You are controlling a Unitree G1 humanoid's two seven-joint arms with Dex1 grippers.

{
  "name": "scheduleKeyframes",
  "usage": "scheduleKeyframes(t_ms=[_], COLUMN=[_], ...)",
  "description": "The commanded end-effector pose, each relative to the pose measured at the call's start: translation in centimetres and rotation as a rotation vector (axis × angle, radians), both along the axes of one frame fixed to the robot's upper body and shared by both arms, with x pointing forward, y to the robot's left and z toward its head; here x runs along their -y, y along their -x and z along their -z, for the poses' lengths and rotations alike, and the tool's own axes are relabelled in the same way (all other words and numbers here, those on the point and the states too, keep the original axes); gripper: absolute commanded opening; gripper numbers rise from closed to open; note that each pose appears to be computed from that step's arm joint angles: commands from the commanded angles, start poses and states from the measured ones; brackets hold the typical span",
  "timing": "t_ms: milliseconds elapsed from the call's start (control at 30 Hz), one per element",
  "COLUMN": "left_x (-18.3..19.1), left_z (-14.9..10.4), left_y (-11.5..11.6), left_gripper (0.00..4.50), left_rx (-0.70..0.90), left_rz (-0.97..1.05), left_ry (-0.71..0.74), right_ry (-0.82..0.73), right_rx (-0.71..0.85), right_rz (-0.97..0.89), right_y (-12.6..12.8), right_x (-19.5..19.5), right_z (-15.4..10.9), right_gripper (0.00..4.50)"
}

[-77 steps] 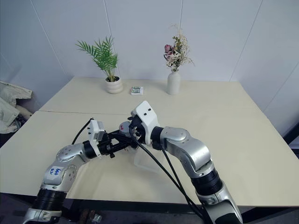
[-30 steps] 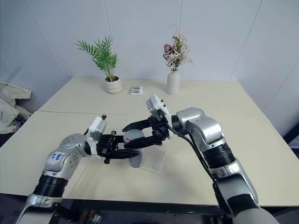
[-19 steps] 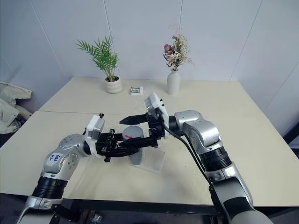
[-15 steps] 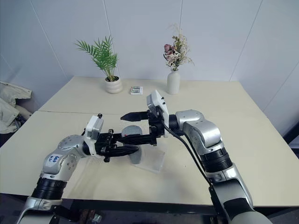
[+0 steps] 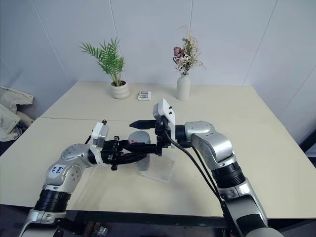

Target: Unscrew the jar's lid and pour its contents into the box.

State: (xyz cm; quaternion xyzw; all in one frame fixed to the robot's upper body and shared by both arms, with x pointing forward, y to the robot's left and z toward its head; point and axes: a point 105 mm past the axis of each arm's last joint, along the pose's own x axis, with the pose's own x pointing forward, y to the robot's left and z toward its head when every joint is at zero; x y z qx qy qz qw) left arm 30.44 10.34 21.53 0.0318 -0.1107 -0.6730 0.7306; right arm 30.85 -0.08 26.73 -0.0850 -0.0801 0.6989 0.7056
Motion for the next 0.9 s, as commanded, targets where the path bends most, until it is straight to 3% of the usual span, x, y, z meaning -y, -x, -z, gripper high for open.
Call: scheduleKeyframes(t_ms=[33,700,900], left_x=[-0.4,-0.6,-0.6], left_z=[-0.6,-0.5,-0.4], left_y=[0.6,0.2,0.1], left_gripper=[2.05,2.05,2.05], left_rx=[0.045,0.047,0.052], left_rz=[0.014,-0.007,-0.012], left_ry=[0.012,0.03,0.03], right_ry=[-0.045,-0.068,-0.099], right_rx=[0.032,-0.041,-0.057], right_rz=[0.1,0.311,0.17], right_y=[-1.3,-2.8,0.1], right_x=[2.0,9.0,7.0], right_z=[-1.4,-0.6,-1.6], right_gripper=[4.43,4.43,4.43])
